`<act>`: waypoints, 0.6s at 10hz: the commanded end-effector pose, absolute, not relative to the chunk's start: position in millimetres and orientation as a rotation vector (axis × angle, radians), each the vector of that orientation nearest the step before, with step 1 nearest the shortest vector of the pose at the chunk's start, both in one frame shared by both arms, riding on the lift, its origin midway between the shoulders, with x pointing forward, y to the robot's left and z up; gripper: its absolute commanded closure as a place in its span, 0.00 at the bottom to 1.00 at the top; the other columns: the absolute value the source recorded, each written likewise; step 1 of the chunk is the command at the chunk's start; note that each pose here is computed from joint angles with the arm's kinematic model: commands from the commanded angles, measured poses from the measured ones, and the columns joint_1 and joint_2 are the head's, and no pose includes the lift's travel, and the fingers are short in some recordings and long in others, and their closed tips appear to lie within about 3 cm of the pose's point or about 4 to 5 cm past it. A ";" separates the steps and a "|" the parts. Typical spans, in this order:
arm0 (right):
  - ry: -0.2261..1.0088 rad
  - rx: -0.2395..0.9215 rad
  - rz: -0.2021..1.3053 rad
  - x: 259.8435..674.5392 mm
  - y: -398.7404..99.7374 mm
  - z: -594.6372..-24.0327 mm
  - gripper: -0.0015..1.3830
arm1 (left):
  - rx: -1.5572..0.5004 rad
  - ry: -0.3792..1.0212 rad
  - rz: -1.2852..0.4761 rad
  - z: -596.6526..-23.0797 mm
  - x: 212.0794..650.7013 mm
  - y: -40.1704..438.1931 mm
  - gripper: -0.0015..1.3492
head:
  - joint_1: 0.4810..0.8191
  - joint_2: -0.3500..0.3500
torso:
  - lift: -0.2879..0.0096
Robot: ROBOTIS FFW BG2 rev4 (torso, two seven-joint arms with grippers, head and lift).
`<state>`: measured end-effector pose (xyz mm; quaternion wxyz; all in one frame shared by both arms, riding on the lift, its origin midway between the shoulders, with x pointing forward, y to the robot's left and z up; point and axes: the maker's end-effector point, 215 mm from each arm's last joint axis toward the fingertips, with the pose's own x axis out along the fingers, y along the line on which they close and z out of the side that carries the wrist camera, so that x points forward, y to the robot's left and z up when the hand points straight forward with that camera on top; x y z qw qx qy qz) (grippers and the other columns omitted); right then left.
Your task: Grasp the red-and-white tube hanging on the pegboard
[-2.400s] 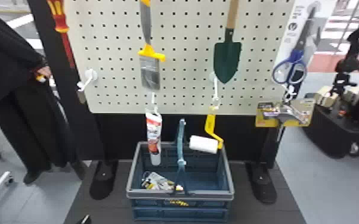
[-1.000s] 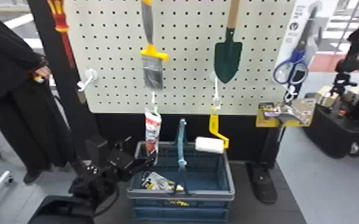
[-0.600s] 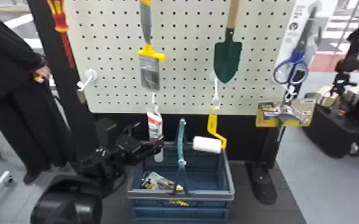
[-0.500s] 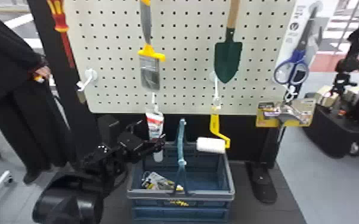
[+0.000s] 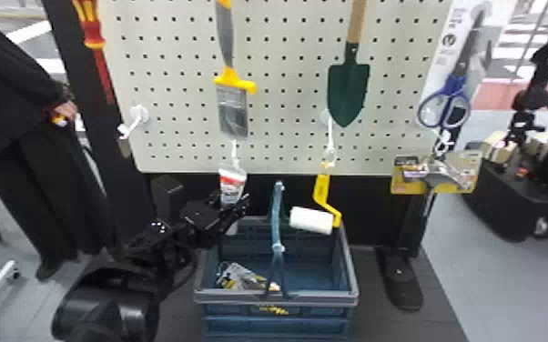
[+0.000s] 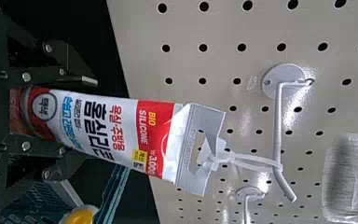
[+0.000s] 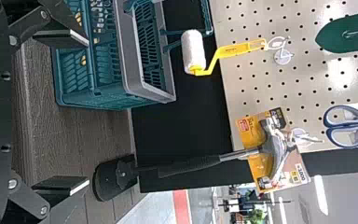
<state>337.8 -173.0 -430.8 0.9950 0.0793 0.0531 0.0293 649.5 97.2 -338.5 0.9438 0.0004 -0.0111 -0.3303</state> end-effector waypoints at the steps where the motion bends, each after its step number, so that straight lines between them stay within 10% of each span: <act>1: 0.107 0.157 0.059 337.7 -172.8 -431.0 0.18 | 0.009 -0.029 -0.676 -338.3 648.0 95.0 0.83 | 0.20 0.50 | 0.63; 6: 0.109 0.159 0.059 337.3 -173.0 -432.2 0.18 | 0.001 -0.038 -0.676 -338.7 645.0 88.0 0.90 | 0.20 0.50 | 0.63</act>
